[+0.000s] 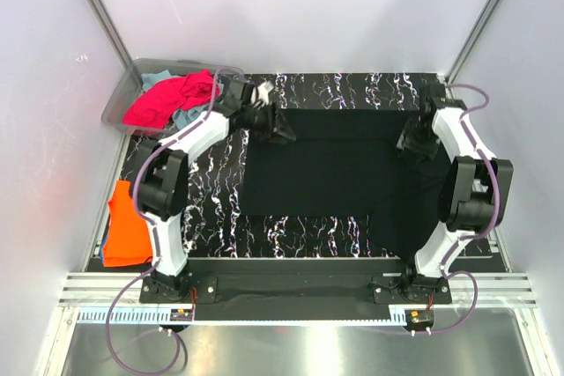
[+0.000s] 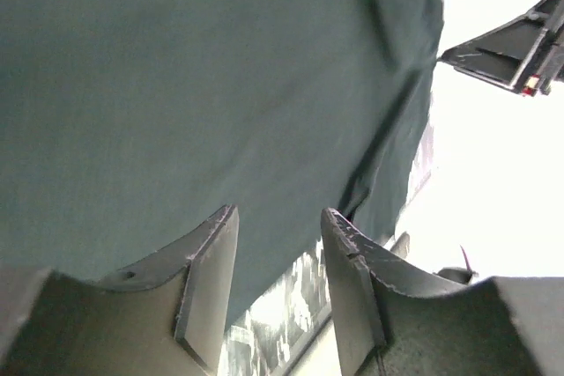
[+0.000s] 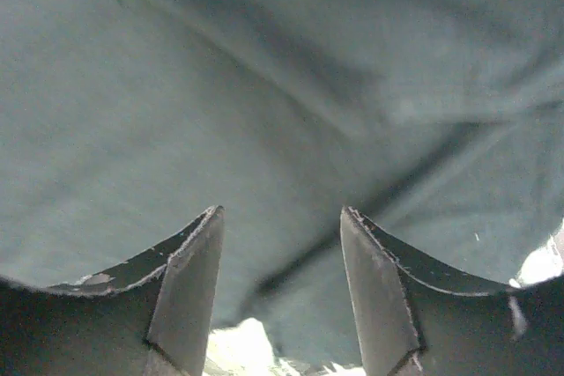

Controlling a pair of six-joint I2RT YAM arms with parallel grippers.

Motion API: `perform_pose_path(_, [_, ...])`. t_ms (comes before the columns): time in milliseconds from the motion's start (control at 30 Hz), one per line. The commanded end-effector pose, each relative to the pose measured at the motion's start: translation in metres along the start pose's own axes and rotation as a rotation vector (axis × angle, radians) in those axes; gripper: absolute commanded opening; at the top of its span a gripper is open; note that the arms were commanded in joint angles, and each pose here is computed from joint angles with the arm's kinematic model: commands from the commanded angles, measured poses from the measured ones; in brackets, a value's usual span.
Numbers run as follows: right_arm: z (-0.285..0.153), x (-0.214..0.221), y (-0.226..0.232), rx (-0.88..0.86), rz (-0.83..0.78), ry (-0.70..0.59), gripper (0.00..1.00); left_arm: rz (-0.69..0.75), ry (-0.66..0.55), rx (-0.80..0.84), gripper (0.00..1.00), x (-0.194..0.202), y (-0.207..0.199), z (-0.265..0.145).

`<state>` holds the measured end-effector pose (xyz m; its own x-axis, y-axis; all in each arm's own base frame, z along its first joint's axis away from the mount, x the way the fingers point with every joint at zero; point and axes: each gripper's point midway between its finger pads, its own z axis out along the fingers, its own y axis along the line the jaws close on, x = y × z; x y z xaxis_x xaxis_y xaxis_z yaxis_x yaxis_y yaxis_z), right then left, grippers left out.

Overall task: Fold and stack the t-shirts
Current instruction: Fold the tshirt

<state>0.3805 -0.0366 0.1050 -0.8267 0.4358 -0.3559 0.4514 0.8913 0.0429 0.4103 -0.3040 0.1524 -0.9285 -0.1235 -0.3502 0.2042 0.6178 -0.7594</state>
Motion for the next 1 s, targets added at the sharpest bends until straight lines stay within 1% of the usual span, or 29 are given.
perform_pose_path(0, [-0.004, 0.023, -0.018, -0.003, -0.064, 0.008, 0.61, -0.002, 0.042, 0.069, 0.47, 0.027, -0.021, -0.037])
perform_pose_path(33, [-0.002, 0.027, -0.021, 0.007, -0.068, 0.011, 0.60, -0.033, 0.072, 0.054, 0.47, 0.044, -0.010, -0.038])
perform_pose_path(100, [0.006, 0.034, -0.025, 0.021, -0.080, 0.020, 0.59, -0.017, 0.063, 0.052, 0.46, 0.055, -0.014, -0.050])
perform_pose_path(133, [0.009, 0.034, -0.025, 0.018, -0.084, 0.024, 0.57, -0.034, 0.078, 0.030, 0.46, 0.067, -0.004, -0.051])
perform_pose_path(200, [0.016, 0.030, -0.024, 0.028, -0.089, 0.022, 0.48, -0.021, 0.054, 0.002, 0.46, 0.069, 0.000, -0.056])
perform_pose_path(267, [0.022, 0.023, -0.023, 0.039, -0.071, 0.014, 0.41, -0.006, 0.050, 0.007, 0.46, 0.069, -0.002, -0.057])
perform_pose_path(333, [0.029, 0.019, -0.025, 0.067, -0.058, 0.012, 0.40, -0.010, 0.057, 0.020, 0.45, 0.066, -0.004, -0.056])
perform_pose_path(533, [0.051, 0.007, -0.023, 0.098, -0.047, 0.035, 0.41, -0.012, 0.065, 0.009, 0.45, 0.069, 0.001, -0.053])
perform_pose_path(700, [0.057, -0.006, -0.031, 0.169, -0.041, 0.005, 0.41, -0.012, 0.063, 0.001, 0.45, 0.068, 0.005, -0.053])
perform_pose_path(767, [0.058, -0.011, -0.037, 0.207, -0.042, -0.008, 0.39, -0.015, 0.065, 0.004, 0.45, 0.068, 0.006, -0.052])
perform_pose_path(900, [0.062, -0.017, -0.039, 0.230, -0.049, -0.016, 0.38, -0.025, 0.077, 0.012, 0.45, 0.068, 0.007, -0.050])
perform_pose_path(967, [0.065, -0.019, -0.042, 0.251, -0.052, -0.020, 0.33, -0.025, 0.078, 0.013, 0.45, 0.068, 0.007, -0.050])
